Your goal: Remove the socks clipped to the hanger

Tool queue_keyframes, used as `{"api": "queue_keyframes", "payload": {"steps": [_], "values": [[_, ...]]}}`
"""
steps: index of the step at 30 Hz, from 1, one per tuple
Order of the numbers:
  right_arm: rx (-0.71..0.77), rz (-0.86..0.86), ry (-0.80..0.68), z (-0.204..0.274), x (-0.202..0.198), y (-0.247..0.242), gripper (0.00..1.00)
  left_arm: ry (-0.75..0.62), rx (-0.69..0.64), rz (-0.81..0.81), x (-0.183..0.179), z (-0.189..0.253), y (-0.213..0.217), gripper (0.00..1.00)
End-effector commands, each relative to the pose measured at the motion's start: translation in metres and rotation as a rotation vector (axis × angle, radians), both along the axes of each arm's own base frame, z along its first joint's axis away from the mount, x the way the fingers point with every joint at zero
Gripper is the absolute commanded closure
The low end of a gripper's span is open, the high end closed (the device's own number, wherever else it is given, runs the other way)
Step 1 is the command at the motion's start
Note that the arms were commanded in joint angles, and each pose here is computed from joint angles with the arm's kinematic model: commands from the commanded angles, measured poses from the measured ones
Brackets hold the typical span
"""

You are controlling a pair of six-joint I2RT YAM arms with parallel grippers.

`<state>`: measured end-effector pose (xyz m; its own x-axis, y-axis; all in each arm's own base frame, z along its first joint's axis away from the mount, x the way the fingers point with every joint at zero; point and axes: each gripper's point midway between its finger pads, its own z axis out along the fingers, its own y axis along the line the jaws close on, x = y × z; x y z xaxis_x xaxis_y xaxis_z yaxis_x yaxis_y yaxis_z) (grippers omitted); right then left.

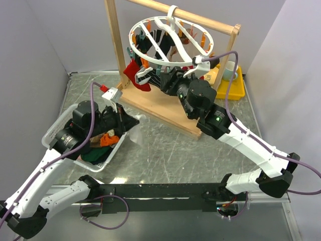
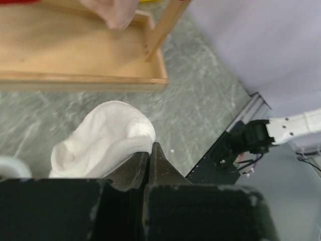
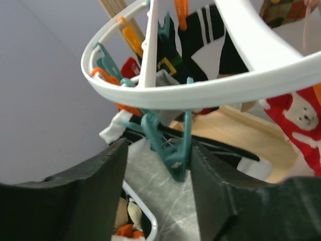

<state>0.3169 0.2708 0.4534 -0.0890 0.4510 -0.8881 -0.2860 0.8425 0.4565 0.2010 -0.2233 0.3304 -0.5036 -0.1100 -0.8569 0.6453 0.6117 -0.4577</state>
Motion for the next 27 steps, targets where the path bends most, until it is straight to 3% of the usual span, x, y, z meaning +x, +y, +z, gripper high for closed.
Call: {"api": "queue_keyframes", "payload": {"steps": [1, 5, 13, 21, 27], "values": [[0.029, 0.02, -0.024, 0.008, -0.013, -0.012, 0.31, 0.068, 0.136, 0.188, 0.008, -0.01, 0.035, 0.99], [0.029, 0.04, -0.03, 0.005, -0.022, -0.019, 0.27, 0.064, 0.186, 0.405, 0.021, -0.021, 0.071, 0.99], [0.012, 0.058, -0.02, -0.021, -0.047, -0.047, 0.26, 0.044, 0.166, 0.902, 0.031, -0.022, 0.156, 0.99], [-0.019, 0.031, -0.017, -0.056, -0.08, -0.098, 0.26, 0.089, 0.207, 1.095, 0.042, -0.048, 0.193, 0.99], [-0.062, 0.03, -0.029, -0.073, -0.1, -0.126, 0.26, 0.092, 0.135, 1.254, 0.048, -0.055, 0.236, 0.99]]}}
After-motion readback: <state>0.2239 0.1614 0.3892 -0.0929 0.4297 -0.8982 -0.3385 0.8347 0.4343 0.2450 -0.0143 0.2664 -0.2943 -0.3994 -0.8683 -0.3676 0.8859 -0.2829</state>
